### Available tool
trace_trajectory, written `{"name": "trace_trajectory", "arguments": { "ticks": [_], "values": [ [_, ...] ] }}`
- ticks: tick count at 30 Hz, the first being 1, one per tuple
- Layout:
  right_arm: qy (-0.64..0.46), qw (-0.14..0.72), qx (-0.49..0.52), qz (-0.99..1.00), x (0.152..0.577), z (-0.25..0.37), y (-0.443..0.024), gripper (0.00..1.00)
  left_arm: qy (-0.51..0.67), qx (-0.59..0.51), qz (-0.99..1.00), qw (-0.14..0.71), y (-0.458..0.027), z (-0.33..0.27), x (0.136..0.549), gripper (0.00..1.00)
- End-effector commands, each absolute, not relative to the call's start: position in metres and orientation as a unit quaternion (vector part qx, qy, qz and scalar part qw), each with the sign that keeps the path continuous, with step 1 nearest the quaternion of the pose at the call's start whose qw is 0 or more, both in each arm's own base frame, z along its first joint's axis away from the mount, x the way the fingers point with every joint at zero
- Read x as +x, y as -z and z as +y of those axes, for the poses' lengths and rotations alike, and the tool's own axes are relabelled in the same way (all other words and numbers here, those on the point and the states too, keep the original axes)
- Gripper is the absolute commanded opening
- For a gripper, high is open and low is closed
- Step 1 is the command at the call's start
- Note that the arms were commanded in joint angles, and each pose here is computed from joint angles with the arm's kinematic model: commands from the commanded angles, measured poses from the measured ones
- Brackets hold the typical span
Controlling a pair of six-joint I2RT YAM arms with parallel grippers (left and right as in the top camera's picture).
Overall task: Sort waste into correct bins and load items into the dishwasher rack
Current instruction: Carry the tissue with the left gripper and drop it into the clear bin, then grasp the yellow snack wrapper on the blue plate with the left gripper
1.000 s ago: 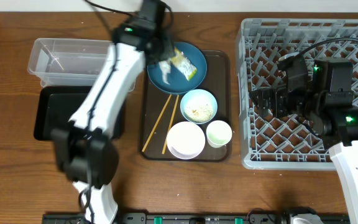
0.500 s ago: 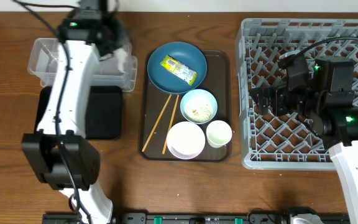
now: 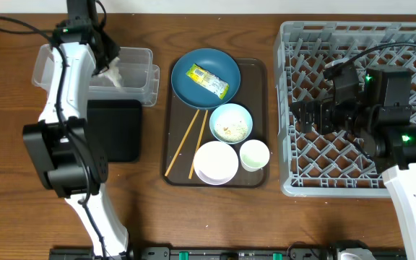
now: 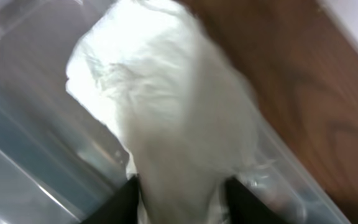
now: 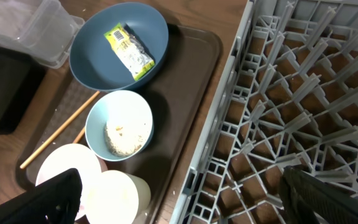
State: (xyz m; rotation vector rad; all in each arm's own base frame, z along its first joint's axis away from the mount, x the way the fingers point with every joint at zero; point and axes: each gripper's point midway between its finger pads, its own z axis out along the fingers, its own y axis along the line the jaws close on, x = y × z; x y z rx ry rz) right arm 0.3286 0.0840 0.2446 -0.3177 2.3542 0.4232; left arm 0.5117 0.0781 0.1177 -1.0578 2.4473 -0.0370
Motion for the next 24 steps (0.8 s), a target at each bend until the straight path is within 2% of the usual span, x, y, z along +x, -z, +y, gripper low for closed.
{"name": "trace_trajectory", "arguments": {
  "ticks": [1, 3, 7, 11, 18, 24],
  "values": [
    [-0.174, 0.364, -0.125, 0.906, 0.33, 0.091, -0.254, 0.99, 0.027, -0.384, 0.888, 0.25, -0.133, 0.076, 0.514, 0.66],
    [-0.174, 0.364, -0.125, 0.906, 0.33, 0.091, -0.254, 0.99, 0.048, -0.355, 0.895, 0.265, -0.147, 0.069, 0.519, 0.7],
    [-0.174, 0.364, -0.125, 0.906, 0.33, 0.091, -0.254, 0.99, 0.086, -0.3, 0.903, 0.295, -0.179, 0.049, 0.522, 0.71],
    [-0.174, 0.364, -0.125, 0.906, 0.33, 0.091, -0.255, 0.99, 0.144, -0.148, 0.927, 0.313, -0.203, -0.01, 0.524, 0.71],
    [-0.174, 0.364, -0.125, 0.906, 0.33, 0.091, -0.254, 0.99, 0.113, -0.004, 0.953, 0.281, -0.171, -0.1, 0.514, 0.73],
    [-0.175, 0.355, -0.124, 0.91, 0.327, 0.09, -0.251, 0.99, 0.097, 0.008, 0.966, 0.24, -0.125, -0.148, 0.508, 0.72]
  ]
}}
